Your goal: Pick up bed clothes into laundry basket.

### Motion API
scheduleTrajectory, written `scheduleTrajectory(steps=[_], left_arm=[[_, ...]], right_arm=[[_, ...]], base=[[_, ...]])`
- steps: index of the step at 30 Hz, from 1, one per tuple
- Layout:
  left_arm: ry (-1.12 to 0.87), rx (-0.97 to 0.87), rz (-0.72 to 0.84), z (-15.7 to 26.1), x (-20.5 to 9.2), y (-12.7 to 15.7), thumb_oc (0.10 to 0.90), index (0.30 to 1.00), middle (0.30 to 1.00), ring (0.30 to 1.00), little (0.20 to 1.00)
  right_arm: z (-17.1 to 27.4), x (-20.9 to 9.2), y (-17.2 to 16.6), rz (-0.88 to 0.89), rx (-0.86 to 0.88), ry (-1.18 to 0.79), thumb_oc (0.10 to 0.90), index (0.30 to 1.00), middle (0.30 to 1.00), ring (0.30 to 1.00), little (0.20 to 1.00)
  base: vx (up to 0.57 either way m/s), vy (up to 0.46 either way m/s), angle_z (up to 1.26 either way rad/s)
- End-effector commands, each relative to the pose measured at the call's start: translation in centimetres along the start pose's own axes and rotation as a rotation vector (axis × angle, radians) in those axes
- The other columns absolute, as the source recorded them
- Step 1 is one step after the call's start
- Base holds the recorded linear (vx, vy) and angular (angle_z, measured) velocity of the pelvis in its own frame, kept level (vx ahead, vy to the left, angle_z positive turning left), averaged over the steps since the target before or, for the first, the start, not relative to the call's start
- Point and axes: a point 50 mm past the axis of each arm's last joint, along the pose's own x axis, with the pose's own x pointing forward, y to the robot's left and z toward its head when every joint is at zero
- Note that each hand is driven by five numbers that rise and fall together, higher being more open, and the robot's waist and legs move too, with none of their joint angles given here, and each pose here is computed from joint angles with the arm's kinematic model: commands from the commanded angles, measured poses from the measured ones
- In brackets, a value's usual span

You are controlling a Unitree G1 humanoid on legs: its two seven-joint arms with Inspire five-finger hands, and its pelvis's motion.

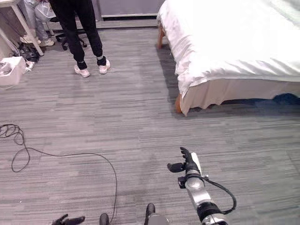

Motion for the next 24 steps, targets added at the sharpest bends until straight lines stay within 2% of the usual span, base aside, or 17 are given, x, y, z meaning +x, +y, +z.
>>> scheduleTrajectory(steps=[1,4,5,8,10,12,14,19,24], left_arm=[[-0.205,-0.058,0.102,5.7,0.4,3.3,0.8,0.9,0.9,0.9,0.9],[-0.257,-0.077,0.123,7.5,0.4,4.3,0.8,0.9,0.9,0.9,0.9],[-0.299,-0.055,0.132,8.6,0.2,5.3,0.8,0.9,0.9,0.9,0.9],[-0.363,-0.062,0.126,10.1,-0.2,5.9,0.8,0.9,0.9,0.9,0.9],[-0.507,-0.123,0.117,13.2,-1.4,6.8,0.8,0.9,0.9,0.9,0.9],[-0.559,-0.146,0.106,14.1,-2.0,7.1,0.8,0.9,0.9,0.9,0.9],[-0.732,-0.166,0.071,17.4,-4.2,7.6,0.8,0.9,0.9,0.9,0.9],[-0.916,-0.101,0.01,21.0,-7.0,7.1,0.8,0.9,0.9,0.9,0.9],[-1.028,0.009,-0.054,22.2,-9.0,5.2,0.8,0.9,0.9,0.9,0.9]], right_arm=[[6.1,0.5,0.4,0.021,-0.028,-0.249,0.8,0.9,0.9,0.9,0.9],[8.5,0.9,0.1,0.033,-0.065,-0.317,0.8,0.9,0.9,0.9,0.9],[11.2,0.8,-1.0,0.035,-0.135,-0.419,0.8,0.9,0.9,0.9,0.9],[13.4,0.4,-1.9,0.033,-0.157,-0.502,0.8,0.9,0.9,0.9,0.9],[17.3,-0.7,-3.3,0.014,-0.153,-0.651,0.8,0.9,0.9,0.9,0.9],[18.4,-1.3,-3.7,0.009,-0.164,-0.702,0.8,0.9,0.9,0.9,0.9],[21.6,-3.6,-5.8,-0.042,-0.231,-0.873,0.8,0.9,0.9,0.9,0.9],[21.9,-5.3,-7.7,-0.084,-0.183,-0.94,0.8,0.9,0.9,0.9,0.9],[16.4,-5.4,-10.6,-0.164,-0.158,-0.792,0.8,0.9,0.9,0.9,0.9]], base=[[-0.03,-0.019,-0.11],[0.0,-0.022,0.01],[0.04,-0.018,-0.11],[0.03,-0.007,-0.26],[0.02,-0.012,-0.18],[0.01,-0.002,-0.16],[0.03,-0.003,-0.08],[0.0,0.0,0.0],[0.02,0.022,0.24]])
